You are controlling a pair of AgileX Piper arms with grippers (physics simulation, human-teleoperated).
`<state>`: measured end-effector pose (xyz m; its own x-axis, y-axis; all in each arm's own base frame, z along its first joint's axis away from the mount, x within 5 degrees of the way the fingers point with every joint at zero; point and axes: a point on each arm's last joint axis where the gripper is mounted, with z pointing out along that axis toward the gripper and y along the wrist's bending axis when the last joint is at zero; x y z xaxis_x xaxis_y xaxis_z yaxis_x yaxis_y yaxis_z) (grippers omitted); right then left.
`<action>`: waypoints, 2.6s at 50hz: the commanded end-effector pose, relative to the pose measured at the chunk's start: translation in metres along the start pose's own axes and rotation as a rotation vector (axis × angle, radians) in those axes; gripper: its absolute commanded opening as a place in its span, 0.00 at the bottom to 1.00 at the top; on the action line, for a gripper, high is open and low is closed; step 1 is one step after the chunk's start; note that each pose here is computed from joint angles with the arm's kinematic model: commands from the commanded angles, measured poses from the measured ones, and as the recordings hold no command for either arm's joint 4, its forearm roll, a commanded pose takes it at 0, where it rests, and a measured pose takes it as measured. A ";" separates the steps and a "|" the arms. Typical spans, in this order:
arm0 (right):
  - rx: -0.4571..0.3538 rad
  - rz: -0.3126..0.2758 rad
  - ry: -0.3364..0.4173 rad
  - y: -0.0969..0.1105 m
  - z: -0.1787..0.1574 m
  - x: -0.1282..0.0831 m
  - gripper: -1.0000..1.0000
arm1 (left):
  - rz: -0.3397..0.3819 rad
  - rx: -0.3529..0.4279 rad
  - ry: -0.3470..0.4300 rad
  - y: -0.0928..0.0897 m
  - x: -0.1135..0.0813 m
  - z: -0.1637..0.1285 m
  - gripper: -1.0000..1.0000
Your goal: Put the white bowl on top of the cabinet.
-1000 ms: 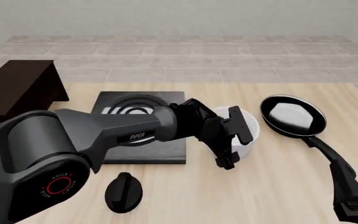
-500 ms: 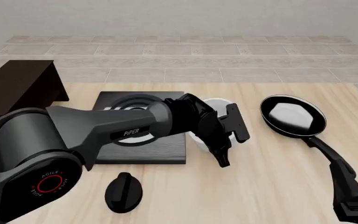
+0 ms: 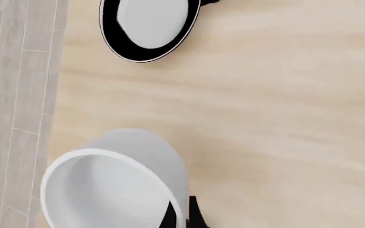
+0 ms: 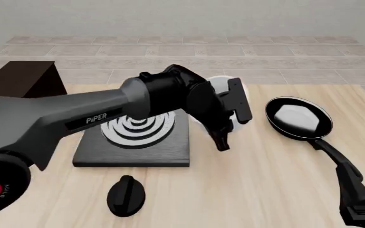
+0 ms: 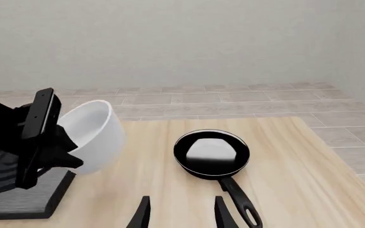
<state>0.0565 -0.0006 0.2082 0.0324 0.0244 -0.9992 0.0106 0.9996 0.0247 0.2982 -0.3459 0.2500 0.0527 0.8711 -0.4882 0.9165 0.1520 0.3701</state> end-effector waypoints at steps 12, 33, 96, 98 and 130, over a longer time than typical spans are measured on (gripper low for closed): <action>0.001 -0.001 0.000 0.000 0.000 0.000 1.00 | -0.008 -0.123 -0.067 0.030 0.011 -0.084 0.00; 0.008 0.001 -0.007 0.000 0.000 -0.001 1.00 | -0.164 -0.273 -0.043 0.057 0.076 -0.160 0.00; 0.017 0.004 -0.003 -0.001 0.000 0.000 1.00 | -0.794 -0.676 0.173 0.121 0.256 -0.267 0.00; 0.017 0.004 -0.003 -0.001 0.000 0.000 1.00 | -0.799 -0.681 0.173 0.119 0.256 -0.270 0.00; 0.017 -0.001 -0.003 -0.001 0.000 0.000 1.00 | -0.832 -0.770 0.280 0.112 0.317 -0.277 0.00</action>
<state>0.0564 -0.0016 0.2084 0.0346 0.0252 -0.9991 0.0268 0.9993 0.0262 0.3107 0.0647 0.3531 -0.6351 0.4235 -0.6460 0.1749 0.8934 0.4138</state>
